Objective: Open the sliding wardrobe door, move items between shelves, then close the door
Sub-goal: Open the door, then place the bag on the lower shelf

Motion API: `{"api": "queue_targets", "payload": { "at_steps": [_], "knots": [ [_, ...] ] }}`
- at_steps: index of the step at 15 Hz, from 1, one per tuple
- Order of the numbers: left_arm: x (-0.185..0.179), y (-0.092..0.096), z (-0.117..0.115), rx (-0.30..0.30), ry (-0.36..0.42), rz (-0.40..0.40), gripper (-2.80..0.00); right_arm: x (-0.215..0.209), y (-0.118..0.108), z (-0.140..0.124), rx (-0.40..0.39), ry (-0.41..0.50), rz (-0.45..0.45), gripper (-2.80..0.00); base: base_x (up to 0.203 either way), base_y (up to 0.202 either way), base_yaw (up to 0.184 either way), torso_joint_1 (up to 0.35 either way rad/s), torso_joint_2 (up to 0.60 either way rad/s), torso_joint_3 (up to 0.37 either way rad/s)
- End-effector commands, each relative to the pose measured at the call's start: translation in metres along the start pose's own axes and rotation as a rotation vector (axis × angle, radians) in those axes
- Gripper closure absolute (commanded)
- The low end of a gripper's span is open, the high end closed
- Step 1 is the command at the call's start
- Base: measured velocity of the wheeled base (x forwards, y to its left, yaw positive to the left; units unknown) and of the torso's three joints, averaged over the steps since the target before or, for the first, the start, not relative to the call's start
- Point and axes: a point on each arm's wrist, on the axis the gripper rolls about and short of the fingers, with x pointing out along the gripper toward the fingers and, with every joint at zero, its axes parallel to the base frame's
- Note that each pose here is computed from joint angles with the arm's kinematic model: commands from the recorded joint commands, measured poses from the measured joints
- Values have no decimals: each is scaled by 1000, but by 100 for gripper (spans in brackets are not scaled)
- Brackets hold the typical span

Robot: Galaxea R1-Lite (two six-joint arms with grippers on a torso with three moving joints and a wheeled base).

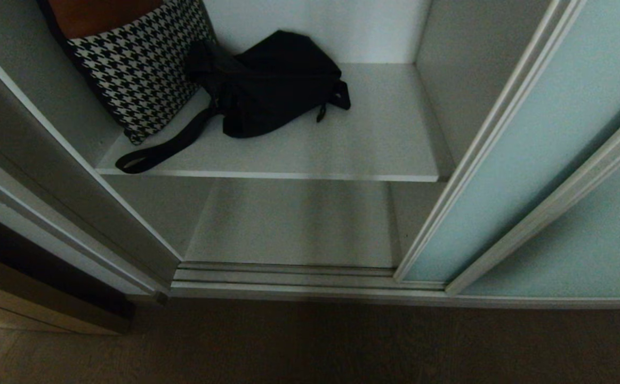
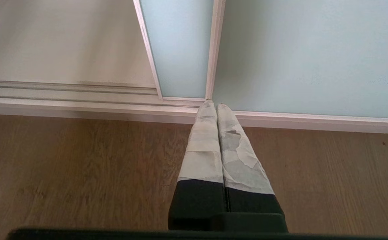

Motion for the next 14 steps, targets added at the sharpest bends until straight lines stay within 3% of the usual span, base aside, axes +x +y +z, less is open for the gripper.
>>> {"api": "queue_targets", "payload": {
  "at_steps": [1, 4, 9, 14],
  "knots": [
    [0, 0, 0, 0, 1, 0, 0, 0, 0, 0, 0, 2, 0, 0, 0, 0, 0, 0, 0, 0],
    [0, 0, 0, 0, 1, 0, 0, 0, 0, 0, 0, 2, -1, 0, 0, 0, 0, 0, 0, 0],
    [0, 0, 0, -1, 1, 0, 0, 0, 0, 0, 0, 2, 0, 0, 162, 0, 0, 0, 2, 2],
    [0, 0, 0, 11, 6, 2, 0, 0, 0, 0, 0, 2, -1, 0, 0, 0, 0, 0, 0, 0]
  ]
}}
